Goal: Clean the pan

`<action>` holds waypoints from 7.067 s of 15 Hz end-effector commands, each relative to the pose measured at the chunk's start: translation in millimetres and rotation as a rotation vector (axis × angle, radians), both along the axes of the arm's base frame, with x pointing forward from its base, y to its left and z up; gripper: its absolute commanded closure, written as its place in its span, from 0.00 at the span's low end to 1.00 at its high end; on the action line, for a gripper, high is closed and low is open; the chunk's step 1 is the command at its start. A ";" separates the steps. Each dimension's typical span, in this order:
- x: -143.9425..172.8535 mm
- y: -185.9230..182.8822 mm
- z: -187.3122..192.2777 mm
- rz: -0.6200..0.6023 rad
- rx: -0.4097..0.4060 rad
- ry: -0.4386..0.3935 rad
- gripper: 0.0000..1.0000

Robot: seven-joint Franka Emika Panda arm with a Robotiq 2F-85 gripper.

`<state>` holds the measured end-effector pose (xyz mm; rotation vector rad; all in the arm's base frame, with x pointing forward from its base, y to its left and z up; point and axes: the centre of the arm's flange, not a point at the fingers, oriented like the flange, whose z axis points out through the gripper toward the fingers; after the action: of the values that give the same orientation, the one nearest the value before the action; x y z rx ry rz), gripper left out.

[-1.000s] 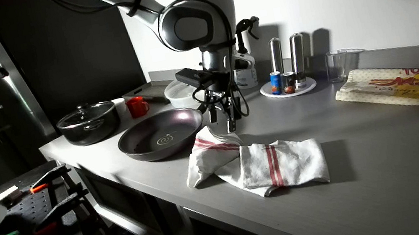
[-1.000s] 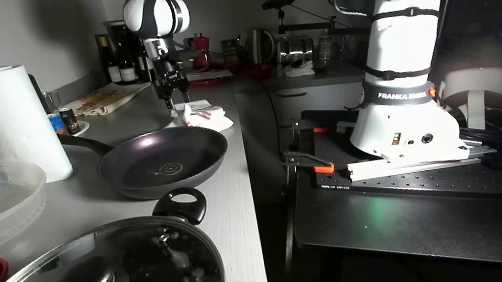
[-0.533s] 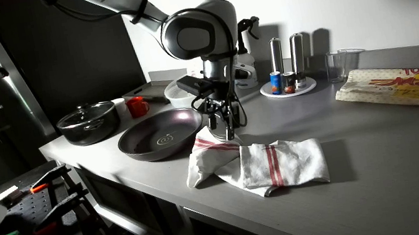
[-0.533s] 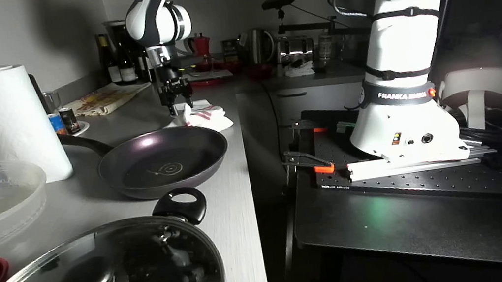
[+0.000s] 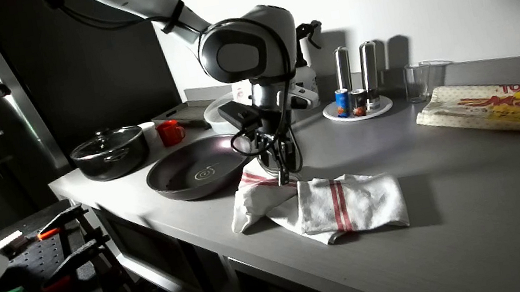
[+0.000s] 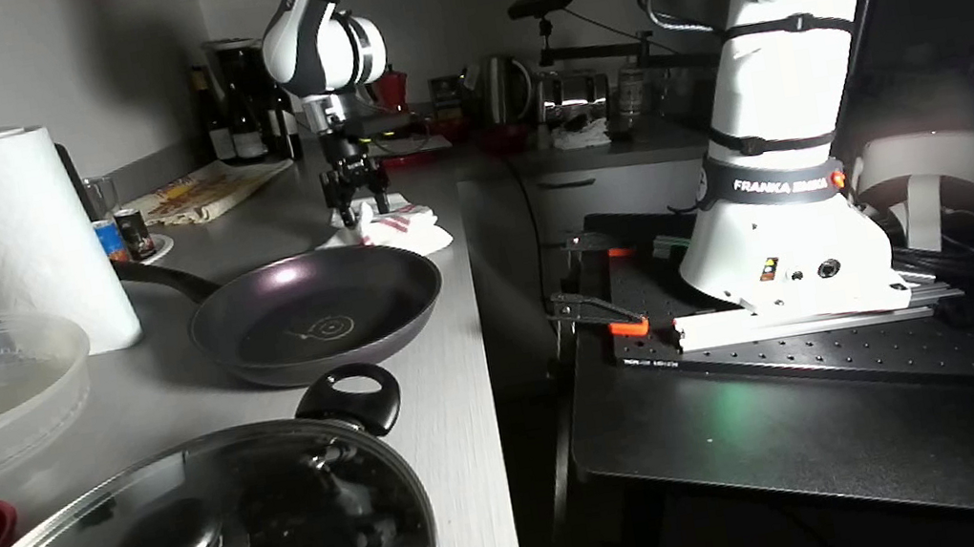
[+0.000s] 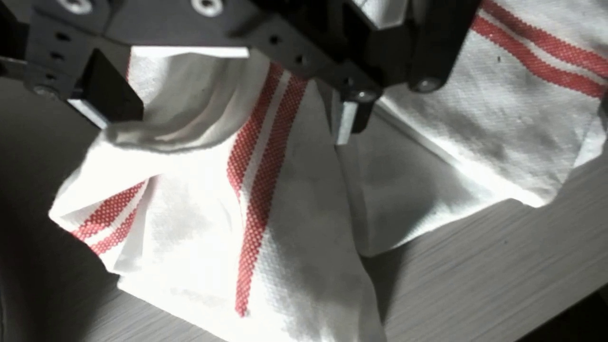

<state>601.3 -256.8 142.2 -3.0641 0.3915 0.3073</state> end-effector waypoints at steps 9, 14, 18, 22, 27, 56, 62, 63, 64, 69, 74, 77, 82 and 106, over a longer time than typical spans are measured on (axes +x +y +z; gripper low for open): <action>-16.0 24.5 4.8 -0.053 0.061 -0.030 0.42; -17.2 25.3 7.5 -0.064 0.074 -0.037 0.81; -16.3 25.1 10.6 -0.071 0.078 -0.048 1.00; -14.0 27.4 19.6 -0.068 0.076 -0.065 0.98; -14.6 32.9 51.3 -0.054 0.061 -0.121 0.98; -35.5 247.2 194.7 0.587 0.017 -0.203 0.98; -43.1 270.5 164.8 0.699 0.088 -0.078 0.98; -41.5 272.0 157.7 0.711 0.098 -0.057 0.98; -40.3 273.4 151.5 0.724 0.108 -0.040 0.98; -27.0 273.6 111.1 0.751 0.130 0.030 0.98; -8.4 266.6 72.7 0.743 0.119 0.019 0.98; 0.5 263.0 52.2 0.750 0.109 0.008 0.98; -1.9 250.3 20.9 0.780 0.060 -0.026 0.98; -63.2 217.8 -41.2 1.069 -0.109 -0.143 0.98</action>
<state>562.8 -60.6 115.0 -3.0763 -1.1681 0.0408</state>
